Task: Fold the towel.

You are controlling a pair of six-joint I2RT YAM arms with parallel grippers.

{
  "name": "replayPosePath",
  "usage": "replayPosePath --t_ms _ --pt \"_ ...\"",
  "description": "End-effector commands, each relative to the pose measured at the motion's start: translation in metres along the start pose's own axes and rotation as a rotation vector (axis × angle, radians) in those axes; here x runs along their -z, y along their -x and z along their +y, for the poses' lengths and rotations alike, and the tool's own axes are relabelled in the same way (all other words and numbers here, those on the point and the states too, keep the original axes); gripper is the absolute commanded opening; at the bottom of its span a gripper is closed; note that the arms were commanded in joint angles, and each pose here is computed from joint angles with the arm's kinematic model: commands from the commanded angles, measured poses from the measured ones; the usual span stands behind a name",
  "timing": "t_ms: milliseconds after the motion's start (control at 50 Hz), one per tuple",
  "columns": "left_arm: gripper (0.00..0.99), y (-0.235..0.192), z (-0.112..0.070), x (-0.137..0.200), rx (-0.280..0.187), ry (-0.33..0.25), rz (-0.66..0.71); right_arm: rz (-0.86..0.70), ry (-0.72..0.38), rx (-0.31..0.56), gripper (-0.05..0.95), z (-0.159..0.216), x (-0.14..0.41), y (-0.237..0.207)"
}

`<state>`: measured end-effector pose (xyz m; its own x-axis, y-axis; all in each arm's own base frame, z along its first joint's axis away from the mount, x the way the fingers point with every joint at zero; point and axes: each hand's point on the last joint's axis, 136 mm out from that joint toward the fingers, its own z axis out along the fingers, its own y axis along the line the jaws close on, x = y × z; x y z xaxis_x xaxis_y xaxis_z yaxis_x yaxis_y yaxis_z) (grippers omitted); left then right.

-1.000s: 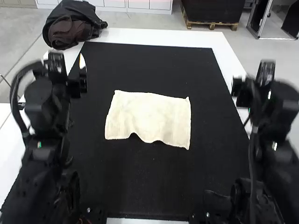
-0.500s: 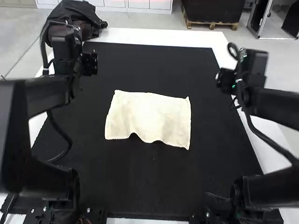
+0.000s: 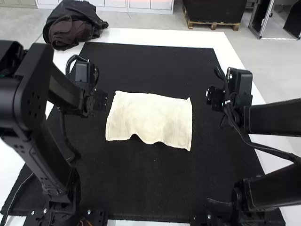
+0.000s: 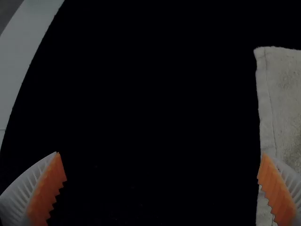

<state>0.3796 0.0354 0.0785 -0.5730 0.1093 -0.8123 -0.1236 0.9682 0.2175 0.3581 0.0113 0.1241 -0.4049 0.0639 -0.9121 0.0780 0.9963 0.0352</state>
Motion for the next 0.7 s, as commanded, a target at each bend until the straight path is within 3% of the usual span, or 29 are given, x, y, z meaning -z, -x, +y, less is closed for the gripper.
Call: replayPosePath --t_ms 0,60,140,280,500,680 --pt "0.959 0.000 -0.003 -0.005 0.049 0.004 0.001 -0.014 0.000 0.038 0.90 0.002 -0.004 0.009" --pt "0.959 0.002 -0.006 -0.008 0.046 -0.014 -0.013 0.013 0.014 0.061 0.90 0.007 -0.011 0.006" --pt "0.959 0.006 -0.007 -0.010 0.008 -0.017 -0.022 0.063 0.027 0.079 0.91 0.014 -0.018 0.000" --pt "0.959 0.011 -0.029 -0.016 0.002 -0.149 0.010 0.099 0.090 0.080 0.90 0.027 -0.028 0.000" --pt "0.959 0.015 -0.055 -0.029 -0.008 -0.298 0.138 0.179 0.176 0.052 0.90 0.043 -0.047 -0.007" --pt "0.957 0.017 -0.062 -0.045 -0.015 -0.326 0.220 0.254 0.188 0.072 0.90 0.048 -0.066 -0.022"
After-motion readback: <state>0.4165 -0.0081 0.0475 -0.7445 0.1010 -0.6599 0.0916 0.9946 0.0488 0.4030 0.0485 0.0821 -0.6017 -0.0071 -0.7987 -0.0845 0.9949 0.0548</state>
